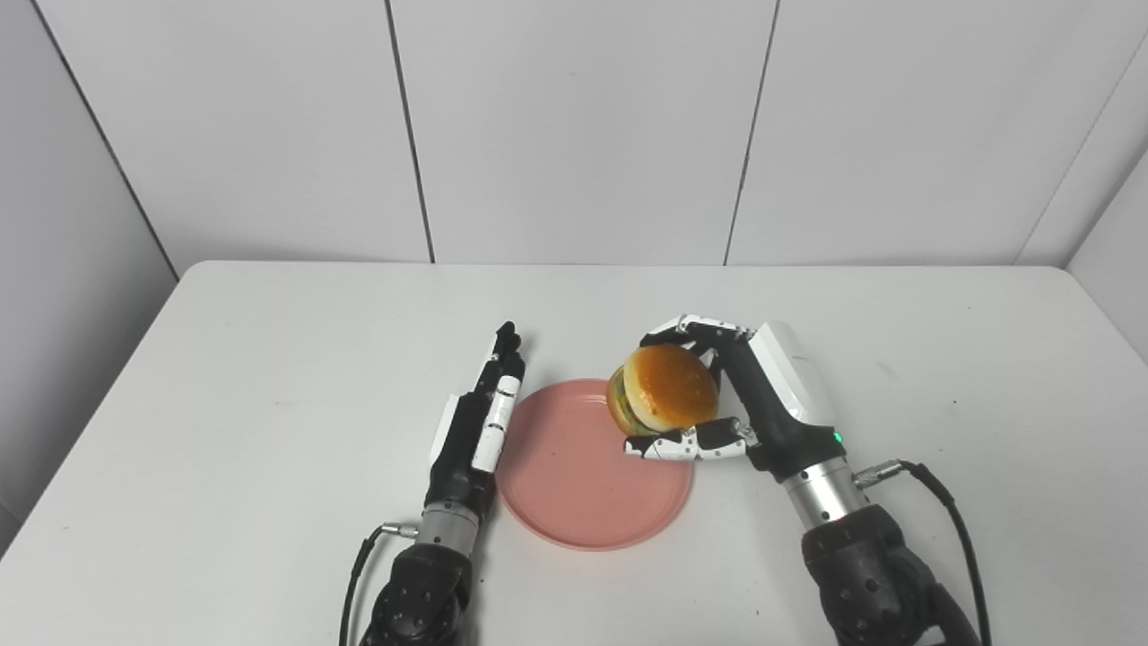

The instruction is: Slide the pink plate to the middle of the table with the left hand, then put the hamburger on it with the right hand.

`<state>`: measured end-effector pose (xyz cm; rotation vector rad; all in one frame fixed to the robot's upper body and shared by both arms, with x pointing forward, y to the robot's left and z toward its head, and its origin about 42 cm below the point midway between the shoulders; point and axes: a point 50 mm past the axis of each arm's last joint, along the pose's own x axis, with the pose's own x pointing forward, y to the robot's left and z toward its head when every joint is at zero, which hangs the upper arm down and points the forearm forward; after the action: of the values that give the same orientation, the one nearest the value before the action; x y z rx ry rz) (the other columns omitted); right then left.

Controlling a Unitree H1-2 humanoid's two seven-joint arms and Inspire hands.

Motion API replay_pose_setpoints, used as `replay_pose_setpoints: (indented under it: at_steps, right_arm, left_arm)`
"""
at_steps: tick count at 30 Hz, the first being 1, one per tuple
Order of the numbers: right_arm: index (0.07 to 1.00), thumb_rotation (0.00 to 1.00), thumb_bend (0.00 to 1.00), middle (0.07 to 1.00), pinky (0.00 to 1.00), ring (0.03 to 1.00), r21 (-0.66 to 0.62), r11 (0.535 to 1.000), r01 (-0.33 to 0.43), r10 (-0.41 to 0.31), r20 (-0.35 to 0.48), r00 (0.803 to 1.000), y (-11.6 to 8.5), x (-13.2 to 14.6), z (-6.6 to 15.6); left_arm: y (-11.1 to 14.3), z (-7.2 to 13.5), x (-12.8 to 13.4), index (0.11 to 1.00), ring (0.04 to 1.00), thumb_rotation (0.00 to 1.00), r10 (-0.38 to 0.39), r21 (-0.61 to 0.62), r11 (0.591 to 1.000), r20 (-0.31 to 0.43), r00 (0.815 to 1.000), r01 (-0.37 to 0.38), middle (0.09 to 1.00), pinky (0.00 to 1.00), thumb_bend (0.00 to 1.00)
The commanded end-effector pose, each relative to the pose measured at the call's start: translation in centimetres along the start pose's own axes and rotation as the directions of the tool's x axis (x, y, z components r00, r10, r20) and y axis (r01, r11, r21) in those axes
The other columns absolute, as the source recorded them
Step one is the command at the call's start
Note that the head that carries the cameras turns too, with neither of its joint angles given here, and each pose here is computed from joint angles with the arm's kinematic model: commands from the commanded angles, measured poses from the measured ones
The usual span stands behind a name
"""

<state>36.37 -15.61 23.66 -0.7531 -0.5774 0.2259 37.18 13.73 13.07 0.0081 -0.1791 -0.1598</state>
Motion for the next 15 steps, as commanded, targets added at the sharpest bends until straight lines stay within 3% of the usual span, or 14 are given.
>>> replay_pose_setpoints:
  at_steps: [1,5,15]
  right_arm:
    - [0.533,0.0,0.5,0.439,0.18,0.331,-0.01,1.0,0.022,-0.021,0.085,0.996,-0.4,1.4,1.3]
    - [0.485,0.0,0.51,0.494,0.16,0.401,-0.01,1.0,-0.004,0.005,0.084,0.996,0.6,1.9,1.6]
    - [0.484,0.0,0.51,0.496,0.18,0.408,-0.07,0.992,-0.102,0.108,0.088,0.99,2.7,3.0,1.6]
  left_arm:
    - [0.2,-4.5,-3.7,0.966,0.962,1.0,0.035,0.002,0.999,-0.147,0.988,-0.035,0.971,0.96,0.57]
    - [0.5,-4.5,-3.7,0.965,0.973,1.0,0.032,-0.003,0.999,-0.149,0.988,-0.033,0.975,0.97,0.56]
    - [1.1,-4.6,-3.9,0.948,0.961,1.0,0.045,0.078,0.996,-0.169,0.985,-0.032,0.966,0.97,0.6]
